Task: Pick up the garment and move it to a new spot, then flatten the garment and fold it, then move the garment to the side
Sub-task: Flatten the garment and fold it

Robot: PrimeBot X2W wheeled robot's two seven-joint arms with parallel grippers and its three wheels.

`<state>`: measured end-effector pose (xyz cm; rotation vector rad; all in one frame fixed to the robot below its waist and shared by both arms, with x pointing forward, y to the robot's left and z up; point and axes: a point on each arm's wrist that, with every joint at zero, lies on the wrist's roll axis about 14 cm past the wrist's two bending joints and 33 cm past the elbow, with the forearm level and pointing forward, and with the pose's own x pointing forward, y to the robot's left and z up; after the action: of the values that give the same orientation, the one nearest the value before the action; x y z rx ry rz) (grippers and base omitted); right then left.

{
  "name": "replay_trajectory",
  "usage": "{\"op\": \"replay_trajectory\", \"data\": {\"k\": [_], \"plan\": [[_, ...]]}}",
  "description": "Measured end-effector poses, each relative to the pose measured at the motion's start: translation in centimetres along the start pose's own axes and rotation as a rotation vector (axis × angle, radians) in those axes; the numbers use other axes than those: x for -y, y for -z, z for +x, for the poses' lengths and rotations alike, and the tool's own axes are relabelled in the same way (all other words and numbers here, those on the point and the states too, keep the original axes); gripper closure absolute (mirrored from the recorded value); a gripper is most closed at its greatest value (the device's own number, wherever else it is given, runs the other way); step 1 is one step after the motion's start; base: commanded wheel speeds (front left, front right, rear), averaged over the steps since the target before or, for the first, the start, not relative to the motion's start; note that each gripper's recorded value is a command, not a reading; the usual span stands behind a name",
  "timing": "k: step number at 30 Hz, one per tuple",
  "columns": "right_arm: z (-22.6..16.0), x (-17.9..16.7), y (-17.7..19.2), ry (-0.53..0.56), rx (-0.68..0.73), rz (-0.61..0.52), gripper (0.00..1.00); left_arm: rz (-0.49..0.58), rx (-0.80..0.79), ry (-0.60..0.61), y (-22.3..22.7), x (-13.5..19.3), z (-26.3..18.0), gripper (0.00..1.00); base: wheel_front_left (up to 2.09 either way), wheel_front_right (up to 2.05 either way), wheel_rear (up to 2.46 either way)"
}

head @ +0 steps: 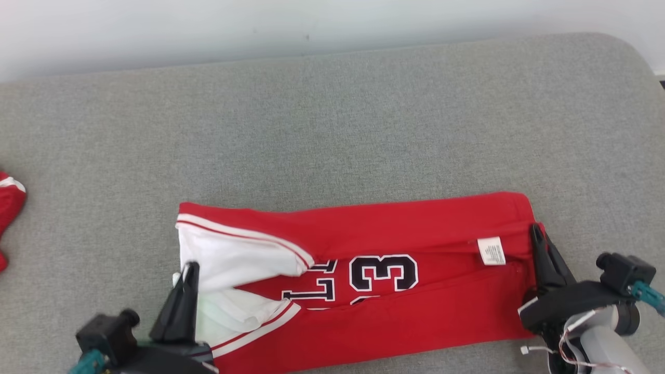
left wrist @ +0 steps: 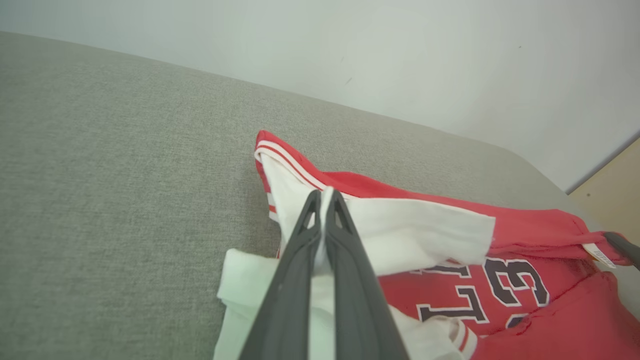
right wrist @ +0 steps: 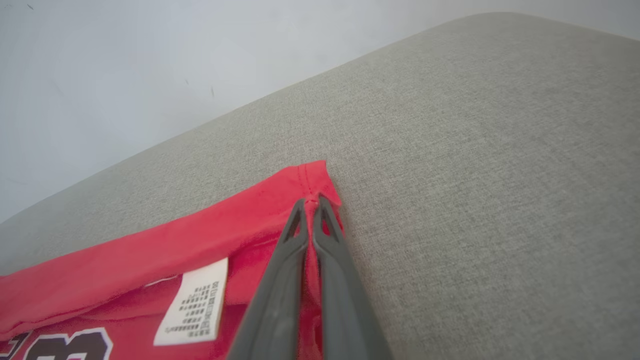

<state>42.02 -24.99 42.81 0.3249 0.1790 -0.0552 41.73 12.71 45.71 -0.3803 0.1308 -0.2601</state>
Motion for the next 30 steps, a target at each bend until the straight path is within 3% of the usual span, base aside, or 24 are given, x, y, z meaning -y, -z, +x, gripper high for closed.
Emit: {"op": "replay_trajectory", "data": {"k": [9, 10, 11, 12, 22, 30], "plan": [[-2.1, 0.2, 1.5, 0.012, -0.034, 0.008, 1.00, -0.010, -0.050, -0.064, 2.4, -0.9, -2.4, 1.00, 0.00, 0.00, 0.00], [-2.3, 0.1, 1.6, 0.010, -0.041, 0.005, 0.50, -0.008, -0.056, -0.069, 2.7, -0.9, -2.7, 0.74, 0.00, 0.00, 0.00], [-2.5, 0.1, 1.7, 0.009, -0.045, -0.001, 0.04, 0.003, -0.059, -0.072, 2.8, -1.0, -2.9, 0.25, 0.00, 0.00, 0.00], [-2.6, 0.1, 1.7, 0.007, -0.045, -0.009, 0.00, 0.020, -0.053, -0.073, 2.6, -1.0, -2.9, 0.00, 0.00, 0.00, 0.00], [-2.5, 0.1, 0.0, -0.006, -0.001, -0.050, 0.00, 0.185, 0.101, -0.140, -2.0, -1.8, -3.1, 0.00, 0.00, 0.00, 0.00], [-1.9, 0.5, 1.5, 0.009, -0.094, -0.102, 0.00, 0.312, 0.149, -0.207, -3.6, -2.5, -4.9, 0.00, 0.00, 0.00, 0.00]]}}
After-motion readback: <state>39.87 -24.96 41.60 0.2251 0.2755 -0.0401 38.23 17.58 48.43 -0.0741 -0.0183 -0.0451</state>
